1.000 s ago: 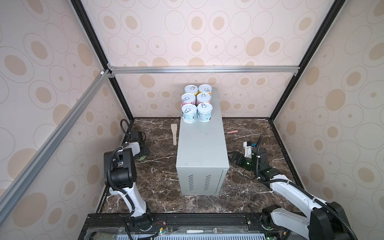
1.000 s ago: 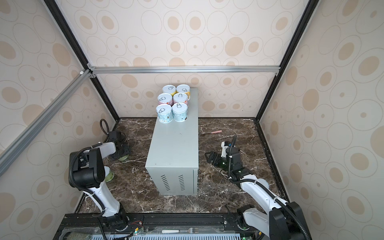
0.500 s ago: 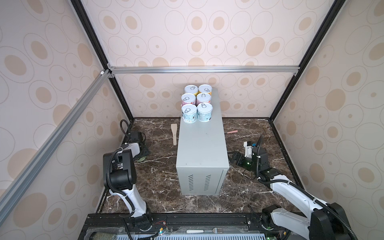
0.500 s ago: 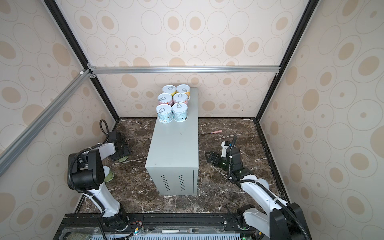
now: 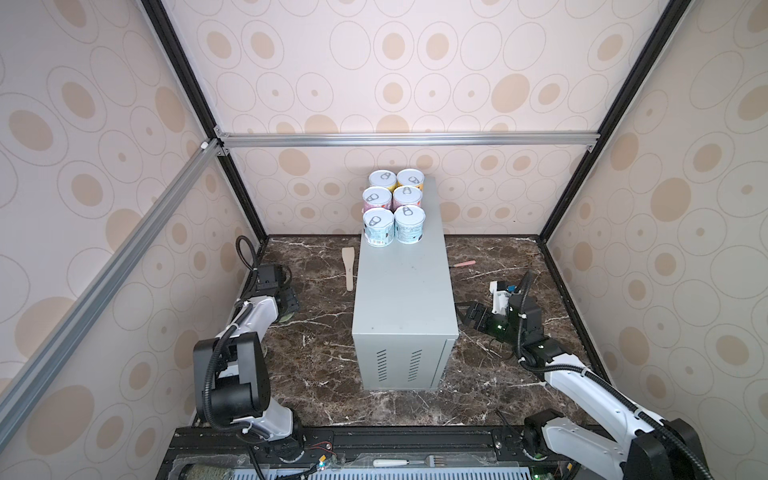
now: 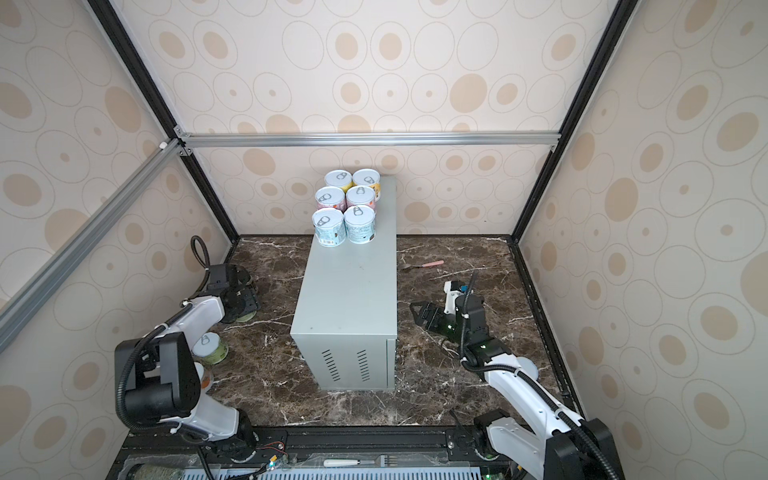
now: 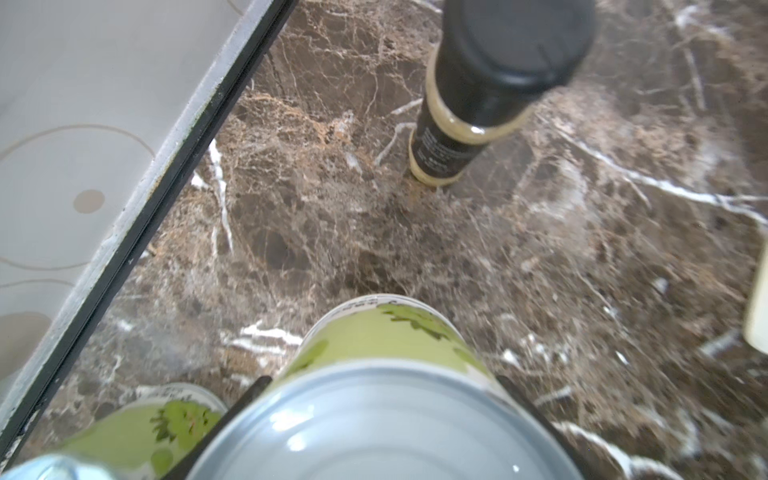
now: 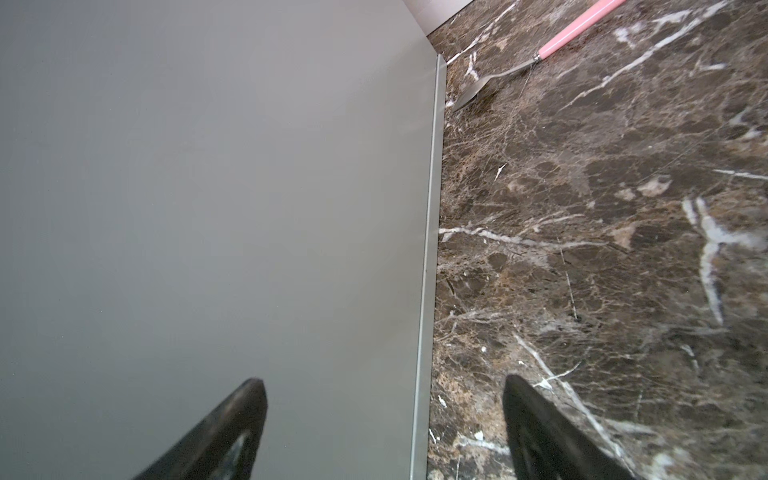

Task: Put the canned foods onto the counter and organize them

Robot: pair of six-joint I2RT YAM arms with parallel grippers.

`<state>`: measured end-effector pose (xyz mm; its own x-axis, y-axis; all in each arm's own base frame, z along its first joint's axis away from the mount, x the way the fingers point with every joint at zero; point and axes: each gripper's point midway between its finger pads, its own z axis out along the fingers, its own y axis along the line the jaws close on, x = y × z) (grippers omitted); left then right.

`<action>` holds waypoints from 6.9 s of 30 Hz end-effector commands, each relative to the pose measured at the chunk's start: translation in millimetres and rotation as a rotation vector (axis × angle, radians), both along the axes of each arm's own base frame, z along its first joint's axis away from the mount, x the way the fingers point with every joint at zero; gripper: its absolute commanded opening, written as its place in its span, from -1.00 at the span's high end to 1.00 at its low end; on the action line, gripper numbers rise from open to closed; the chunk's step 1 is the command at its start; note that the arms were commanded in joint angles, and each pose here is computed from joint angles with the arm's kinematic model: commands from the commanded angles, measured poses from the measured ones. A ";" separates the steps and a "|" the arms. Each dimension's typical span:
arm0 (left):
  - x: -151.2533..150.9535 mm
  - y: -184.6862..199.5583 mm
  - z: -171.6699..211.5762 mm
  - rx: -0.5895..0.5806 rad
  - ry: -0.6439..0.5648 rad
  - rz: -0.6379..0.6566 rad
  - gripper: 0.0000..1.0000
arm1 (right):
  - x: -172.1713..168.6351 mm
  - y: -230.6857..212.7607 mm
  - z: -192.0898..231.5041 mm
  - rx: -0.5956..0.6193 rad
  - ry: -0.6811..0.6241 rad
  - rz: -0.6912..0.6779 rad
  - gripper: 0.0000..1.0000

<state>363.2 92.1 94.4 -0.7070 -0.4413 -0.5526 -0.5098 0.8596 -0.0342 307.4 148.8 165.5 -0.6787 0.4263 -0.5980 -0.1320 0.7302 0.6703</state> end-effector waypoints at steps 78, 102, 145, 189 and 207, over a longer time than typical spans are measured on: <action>-42.0 -207.2 303.8 -0.269 -0.435 -0.533 -0.15 | -28.8 -6.7 74.5 -0.191 -0.079 0.130 -0.89; -55.6 -244.2 329.0 -0.173 -0.298 -0.617 -0.10 | -37.1 -4.2 81.2 -0.159 -0.107 0.147 -0.89; -57.6 -293.6 328.0 0.015 -0.349 -0.693 -0.90 | -43.4 -8.3 93.6 -0.164 -0.141 0.135 -0.89; -46.7 -241.3 321.0 -0.045 -0.738 -0.571 0.16 | -31.2 -23.4 163.4 -0.200 -0.201 0.029 -0.89; -31.7 -291.8 290.2 -0.124 -0.677 -0.697 0.17 | -24.7 -22.7 160.6 -0.212 -0.193 0.027 -0.89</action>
<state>330.8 -185.8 379.2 -0.3929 -0.1139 -0.9125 0.2294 0.9488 -0.2172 282.4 125.6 315.3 -0.5724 0.2641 -0.7762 -0.2484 0.8463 0.4712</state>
